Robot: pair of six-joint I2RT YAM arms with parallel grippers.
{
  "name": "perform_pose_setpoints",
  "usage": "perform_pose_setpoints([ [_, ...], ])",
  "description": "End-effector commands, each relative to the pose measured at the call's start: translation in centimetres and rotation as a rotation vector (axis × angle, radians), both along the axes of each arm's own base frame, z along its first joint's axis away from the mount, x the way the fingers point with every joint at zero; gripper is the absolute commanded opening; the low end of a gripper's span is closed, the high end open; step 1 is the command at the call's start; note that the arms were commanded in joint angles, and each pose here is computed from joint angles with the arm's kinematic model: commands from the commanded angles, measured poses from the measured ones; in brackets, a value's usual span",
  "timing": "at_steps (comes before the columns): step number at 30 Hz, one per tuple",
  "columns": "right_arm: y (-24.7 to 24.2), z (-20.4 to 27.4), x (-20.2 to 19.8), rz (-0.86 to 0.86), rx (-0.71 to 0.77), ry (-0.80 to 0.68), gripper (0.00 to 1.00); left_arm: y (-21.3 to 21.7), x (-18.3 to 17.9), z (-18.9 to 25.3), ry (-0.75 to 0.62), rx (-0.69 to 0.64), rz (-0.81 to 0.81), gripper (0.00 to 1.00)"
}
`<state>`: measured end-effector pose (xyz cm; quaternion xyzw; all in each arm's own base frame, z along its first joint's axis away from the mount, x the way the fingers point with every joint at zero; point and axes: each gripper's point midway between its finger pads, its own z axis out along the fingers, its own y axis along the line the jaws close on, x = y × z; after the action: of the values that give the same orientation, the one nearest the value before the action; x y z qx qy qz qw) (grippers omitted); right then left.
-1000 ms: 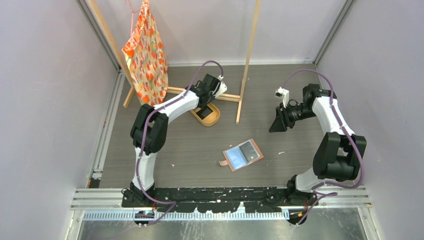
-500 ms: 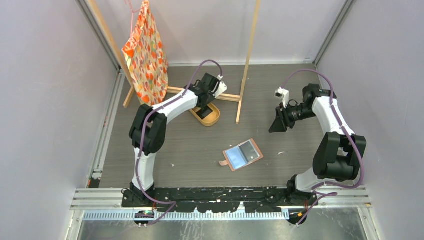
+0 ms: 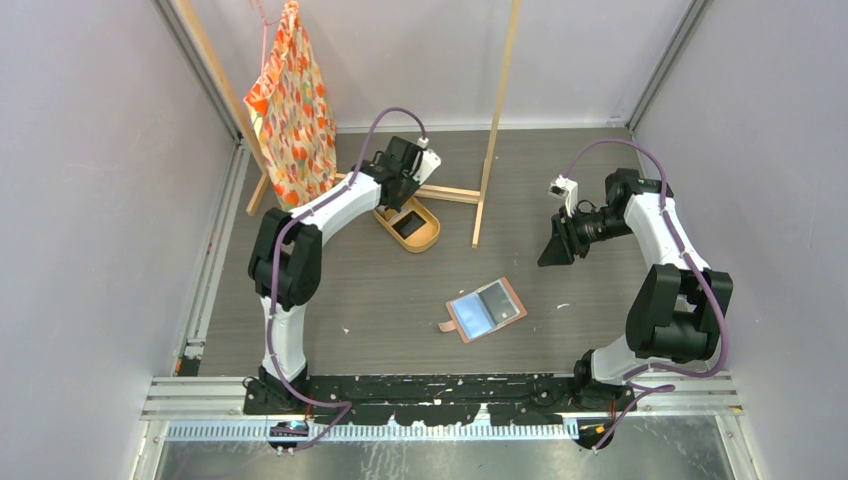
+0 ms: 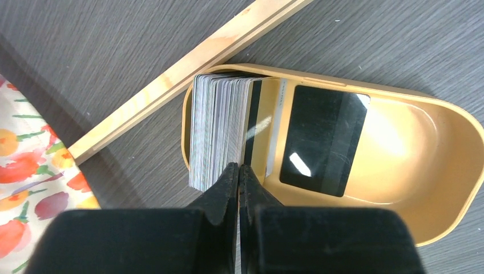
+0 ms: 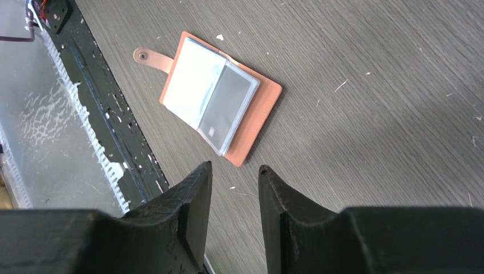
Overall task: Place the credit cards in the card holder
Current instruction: Pick up the credit card from the storage box.
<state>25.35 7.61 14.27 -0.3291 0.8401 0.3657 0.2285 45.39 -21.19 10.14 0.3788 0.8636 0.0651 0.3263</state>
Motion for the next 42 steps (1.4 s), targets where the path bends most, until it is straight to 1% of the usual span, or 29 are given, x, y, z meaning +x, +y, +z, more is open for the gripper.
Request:
perform_pose_setpoints([
  [1,0.3,0.8,0.3,0.013,0.028,-0.026,0.41,-0.7,0.5,2.8,-0.026,-0.096,0.003,0.01],
  [4,0.3,0.9,0.3,0.014,0.028,-0.026,0.41,-0.8,0.4,2.2,-0.006,-0.091,-0.006,0.07],
  [7,0.3,0.8,0.2,0.015,0.03,-0.023,0.41,-0.8,0.4,1.6,0.014,-0.074,-0.009,0.08],
  [11,0.3,0.8,0.2,0.016,0.03,-0.022,0.41,-0.6,0.5,1.8,0.003,-0.066,-0.005,0.11],
  [12,0.3,0.8,0.2,0.016,0.031,-0.023,0.41,-0.5,0.5,1.8,0.0,-0.066,-0.004,0.1],
  [14,0.3,0.8,0.3,0.016,0.031,-0.025,0.41,-0.5,0.6,2.0,-0.008,-0.07,-0.004,0.03],
  [15,0.3,0.8,0.2,0.016,0.032,-0.022,0.41,-0.5,0.6,2.0,-0.011,-0.07,-0.003,0.01],
  [19,0.3,0.8,0.3,0.017,0.031,-0.025,0.41,-0.6,0.5,2.2,-0.015,-0.077,-0.011,0.01],
  [21,0.3,0.8,0.2,0.017,0.032,-0.021,0.41,-0.8,0.4,2.1,-0.014,-0.078,-0.028,0.07],
  [22,0.3,0.8,0.2,0.017,0.032,-0.02,0.41,-0.8,0.4,2.0,-0.019,-0.069,-0.03,0.16],
  [23,0.3,0.8,0.2,0.017,0.032,-0.02,0.41,-0.6,0.6,1.8,-0.027,-0.053,-0.025,0.3],
  [24,0.3,0.8,0.2,0.019,0.032,-0.017,0.41,-0.2,0.8,1.6,-0.038,-0.033,-0.016,0.41],
  [25,0.3,0.7,0.2,0.019,0.034,-0.013,0.41,0.2,1.0,1.3,-0.043,-0.006,-0.012,0.49],
  [26,0.4,0.8,0.2,0.021,0.037,-0.015,0.41,0.6,1.2,1.0,-0.051,0.021,-0.005,0.62],
  [27,0.4,0.8,0.2,0.022,0.038,-0.013,0.41,0.9,1.4,0.7,-0.055,0.043,0.001,0.69],
  [30,0.5,0.8,0.2,0.024,0.043,-0.012,0.41,1.1,1.8,-0.2,-0.052,0.079,-0.009,0.78],
  [33,0.5,0.8,0.1,0.029,0.048,-0.008,0.41,1.2,2.2,-0.8,-0.043,0.101,-0.024,0.81],
  [38,0.6,0.9,0.1,0.031,0.052,-0.008,0.41,2.1,2.6,-2.9,0.031,0.133,-0.021,0.81],
  [40,0.6,0.9,0.1,0.032,0.053,-0.008,0.41,2.4,2.6,-3.1,0.034,0.146,-0.015,0.8],
  [42,0.6,0.9,0.1,0.032,0.054,-0.01,0.41,2.6,2.8,-2.5,0.005,0.141,0.002,0.78],
])
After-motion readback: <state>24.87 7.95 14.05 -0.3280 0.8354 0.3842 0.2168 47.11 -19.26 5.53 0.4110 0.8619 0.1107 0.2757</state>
